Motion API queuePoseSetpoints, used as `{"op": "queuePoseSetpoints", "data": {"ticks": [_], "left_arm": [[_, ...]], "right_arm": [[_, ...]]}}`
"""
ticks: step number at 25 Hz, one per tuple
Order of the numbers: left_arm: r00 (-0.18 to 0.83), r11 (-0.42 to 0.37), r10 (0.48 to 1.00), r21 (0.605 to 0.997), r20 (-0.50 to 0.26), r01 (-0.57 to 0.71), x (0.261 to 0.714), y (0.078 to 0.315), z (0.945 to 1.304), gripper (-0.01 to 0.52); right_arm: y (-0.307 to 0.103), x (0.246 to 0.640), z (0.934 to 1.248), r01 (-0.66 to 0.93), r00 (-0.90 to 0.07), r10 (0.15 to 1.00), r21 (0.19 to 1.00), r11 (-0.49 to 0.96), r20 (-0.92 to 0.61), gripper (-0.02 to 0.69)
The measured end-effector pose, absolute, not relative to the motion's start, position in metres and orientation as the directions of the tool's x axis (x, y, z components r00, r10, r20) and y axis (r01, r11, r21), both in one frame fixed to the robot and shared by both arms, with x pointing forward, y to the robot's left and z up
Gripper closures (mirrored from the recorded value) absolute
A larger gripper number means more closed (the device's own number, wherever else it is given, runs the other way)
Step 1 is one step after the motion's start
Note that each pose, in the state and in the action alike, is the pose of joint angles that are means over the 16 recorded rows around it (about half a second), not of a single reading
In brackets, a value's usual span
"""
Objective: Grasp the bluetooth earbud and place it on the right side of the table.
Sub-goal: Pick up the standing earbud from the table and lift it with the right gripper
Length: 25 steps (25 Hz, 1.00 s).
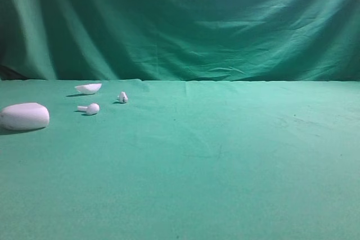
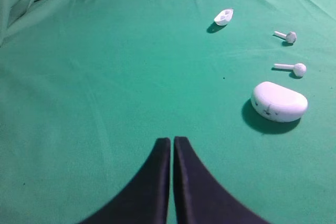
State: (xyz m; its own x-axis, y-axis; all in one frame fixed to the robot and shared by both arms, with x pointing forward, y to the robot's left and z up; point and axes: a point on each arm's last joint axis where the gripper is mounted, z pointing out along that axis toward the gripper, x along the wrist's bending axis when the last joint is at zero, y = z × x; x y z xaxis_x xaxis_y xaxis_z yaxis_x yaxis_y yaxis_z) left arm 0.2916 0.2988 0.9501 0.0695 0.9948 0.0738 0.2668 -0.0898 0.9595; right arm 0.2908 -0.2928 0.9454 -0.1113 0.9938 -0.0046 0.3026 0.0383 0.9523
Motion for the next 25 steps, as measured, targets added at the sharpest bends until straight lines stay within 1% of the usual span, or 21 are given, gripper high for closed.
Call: {"op": "queuePoseSetpoints", "data": {"ticks": [16,19,25], "left_arm": [[0.069,-0.090,0.995,0.960,0.074,0.267,0.292,0.299,0.950,0.514],[0.069,-0.090,0.995,0.960,0.074,0.267,0.292,0.299,0.950,0.514],[0.069,-0.090,0.995,0.960,0.074,0.267,0.292,0.299,0.950,0.514]], "right_arm": [[-0.293,0.291,0.947,0.286,-0.111,0.994,0.957,0.037,-0.005,0.665],[-0.292,0.293,0.952,0.233,-0.110,0.994,0.972,0.019,0.007,0.665],[-0.292,0.295,0.973,0.049,-0.112,0.993,0.998,-0.041,0.046,0.665]]}}
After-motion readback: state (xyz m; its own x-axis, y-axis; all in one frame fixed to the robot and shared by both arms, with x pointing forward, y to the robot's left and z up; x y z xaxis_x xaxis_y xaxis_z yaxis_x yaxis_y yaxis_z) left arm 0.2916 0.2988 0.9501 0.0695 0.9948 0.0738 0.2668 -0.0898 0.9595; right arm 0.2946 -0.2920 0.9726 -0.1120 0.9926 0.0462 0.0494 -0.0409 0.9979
